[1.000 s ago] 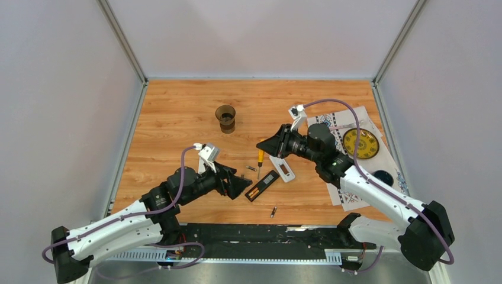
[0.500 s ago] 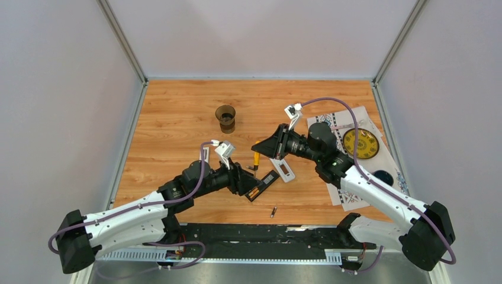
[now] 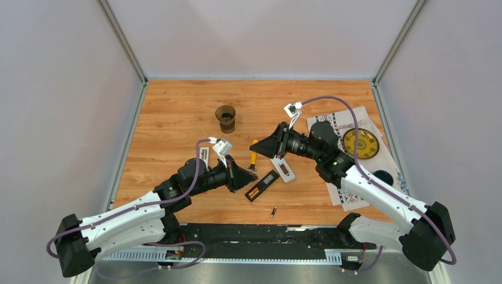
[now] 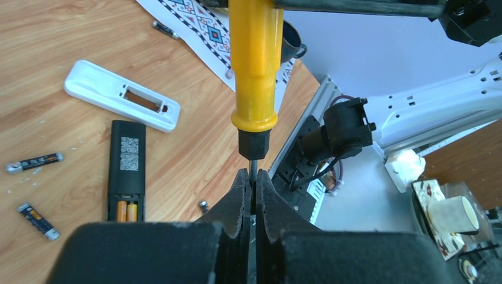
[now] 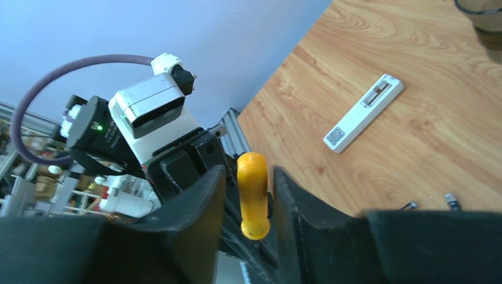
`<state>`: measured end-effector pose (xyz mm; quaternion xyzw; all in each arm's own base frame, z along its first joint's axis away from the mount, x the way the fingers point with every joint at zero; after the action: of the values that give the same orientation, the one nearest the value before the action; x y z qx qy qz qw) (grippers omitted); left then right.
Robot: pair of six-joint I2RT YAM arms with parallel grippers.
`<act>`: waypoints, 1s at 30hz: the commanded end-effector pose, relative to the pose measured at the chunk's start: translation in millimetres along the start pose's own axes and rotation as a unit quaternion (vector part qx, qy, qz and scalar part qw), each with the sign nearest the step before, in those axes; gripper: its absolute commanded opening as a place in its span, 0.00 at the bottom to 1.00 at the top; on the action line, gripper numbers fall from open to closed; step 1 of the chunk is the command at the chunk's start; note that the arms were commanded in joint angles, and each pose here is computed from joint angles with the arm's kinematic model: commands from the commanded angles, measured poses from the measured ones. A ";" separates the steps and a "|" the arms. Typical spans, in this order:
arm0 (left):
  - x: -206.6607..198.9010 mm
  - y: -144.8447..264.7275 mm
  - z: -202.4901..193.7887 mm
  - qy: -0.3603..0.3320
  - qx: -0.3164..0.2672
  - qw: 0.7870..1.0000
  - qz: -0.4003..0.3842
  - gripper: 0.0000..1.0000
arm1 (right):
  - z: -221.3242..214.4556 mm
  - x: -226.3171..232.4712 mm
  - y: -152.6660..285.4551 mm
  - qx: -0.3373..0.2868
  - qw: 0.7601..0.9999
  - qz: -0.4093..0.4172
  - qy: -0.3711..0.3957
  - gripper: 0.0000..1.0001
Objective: Unload the batteries from the remote control
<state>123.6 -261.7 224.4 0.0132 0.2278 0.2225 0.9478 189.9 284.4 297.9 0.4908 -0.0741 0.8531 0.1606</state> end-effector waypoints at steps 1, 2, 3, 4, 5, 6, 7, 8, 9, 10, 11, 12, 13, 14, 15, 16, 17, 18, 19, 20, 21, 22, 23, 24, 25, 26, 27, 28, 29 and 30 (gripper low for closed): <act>-1.5 9.3 24.6 -0.036 -0.018 0.999 0.018 0.00 | 10.6 36.2 5.8 -0.001 0.999 0.042 0.020 0.54; -0.7 12.8 23.9 -0.046 -0.006 0.999 0.024 0.00 | 12.3 37.6 6.2 -0.004 0.999 0.041 0.022 0.61; -0.4 14.6 23.9 -0.052 -0.001 0.998 0.027 0.00 | 13.3 39.6 7.3 -0.005 0.999 0.041 0.025 0.68; -0.3 16.5 22.9 -0.057 0.007 0.998 0.028 0.00 | 15.9 42.3 8.4 -0.007 0.999 0.041 0.032 0.80; 0.7 20.1 22.1 -0.068 0.021 0.997 0.034 0.00 | 16.9 44.4 9.2 -0.007 0.998 0.042 0.035 0.85; 0.4 21.9 21.6 -0.074 0.028 0.996 0.034 0.00 | 18.0 45.9 9.9 -0.008 0.998 0.043 0.038 0.89; 0.5 24.0 21.6 -0.086 0.034 0.995 0.033 0.00 | 20.8 49.5 11.3 -0.010 0.998 0.045 0.043 0.97; 0.0 27.1 21.4 -0.091 0.046 0.994 0.035 0.00 | 20.2 51.7 12.0 -0.003 0.998 0.052 0.046 1.00; -0.5 28.7 21.7 -0.097 0.050 0.993 0.033 0.00 | 20.5 53.4 11.7 0.001 0.997 0.056 0.051 1.00; -1.7 30.3 22.6 -0.108 0.054 0.992 0.029 0.00 | 20.2 52.9 11.6 0.007 0.997 0.056 0.052 1.00; -3.0 33.1 24.0 -0.113 0.060 0.991 0.028 0.00 | 20.1 57.7 12.7 0.015 0.996 0.065 0.060 1.00; -4.3 34.3 24.3 -0.117 0.064 0.991 0.024 0.00 | 19.1 59.0 13.0 0.021 0.995 0.069 0.063 1.00; -4.5 35.6 25.2 -0.127 0.066 0.989 0.022 0.00 | 18.0 60.6 12.8 0.028 0.995 0.075 0.067 1.00; -5.8 37.6 26.4 -0.131 0.071 0.989 0.021 0.00 | 16.2 64.3 13.9 0.038 0.993 0.085 0.072 1.00; -7.2 38.3 28.0 -0.134 0.071 0.988 0.017 0.00 | 14.5 65.1 14.2 0.046 0.992 0.089 0.075 0.99; -8.3 38.6 27.9 -0.137 0.072 0.988 0.013 0.00 | 12.6 64.8 13.2 0.057 0.991 0.092 0.077 0.96; -10.2 39.0 30.1 -0.140 0.068 0.988 0.007 0.00 | 8.8 65.9 14.3 0.074 0.989 0.099 0.078 0.92; -11.2 38.9 30.4 -0.142 0.068 0.987 0.003 0.00 | 8.9 66.3 14.5 0.077 0.989 0.099 0.083 0.88; -12.6 38.6 29.1 -0.144 0.072 0.987 -0.004 0.00 | 7.6 65.1 14.5 0.081 0.989 0.097 0.081 0.81; -13.7 38.3 29.6 -0.144 0.071 0.987 -0.007 0.00 | 5.8 65.6 14.8 0.087 0.988 0.100 0.080 0.77; -14.4 38.5 30.0 -0.144 0.070 0.987 -0.009 0.00 | 5.4 64.5 14.8 0.089 0.988 0.100 0.081 0.68; -14.6 38.5 29.6 -0.144 0.070 0.987 -0.011 0.00 | 4.8 63.3 14.1 0.092 0.988 0.099 0.078 0.66; -15.4 38.1 29.9 -0.144 0.069 0.987 -0.013 0.00 | 4.1 62.7 13.6 0.096 0.988 0.098 0.077 0.65; -15.2 38.0 29.6 -0.144 0.069 0.987 -0.013 0.00 | 4.1 62.6 13.2 0.098 0.987 0.098 0.077 0.61; -15.4 37.9 29.1 -0.144 0.069 0.987 -0.015 0.00 | 3.7 61.5 12.5 0.100 0.987 0.097 0.076 0.56; -15.9 37.5 29.5 -0.143 0.067 0.987 -0.016 0.00 | 2.2 60.5 12.5 0.106 0.987 0.097 0.076 0.51; -16.0 37.2 29.5 -0.143 0.067 0.987 -0.017 0.00 | 1.9 60.4 11.9 0.107 0.986 0.097 0.077 0.49; -16.3 37.2 29.0 -0.142 0.067 0.987 -0.018 0.00 | 1.0 56.9 11.7 0.111 0.987 0.090 0.079 0.49; -16.9 36.8 28.9 -0.141 0.065 0.988 -0.021 0.00 | 0.2 54.9 11.9 0.113 0.987 0.086 0.080 0.50; -17.4 36.3 28.7 -0.141 0.065 0.988 -0.024 0.00 | -0.3 53.3 11.7 0.115 0.987 0.083 0.081 0.49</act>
<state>108.2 -231.6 243.8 0.1278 0.1244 0.1951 0.9644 164.7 284.8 331.4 0.4506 -0.0100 0.8909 0.0557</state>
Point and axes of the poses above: each gripper's point midway between its finger pads, its own y axis back along the fingers, its own x axis along the line the jaws close on, z = x × y, the point moved 4 cm from there along y, back along the fingers, and after that the axes turned 13 degrees about -y, right-handed, at the moved point
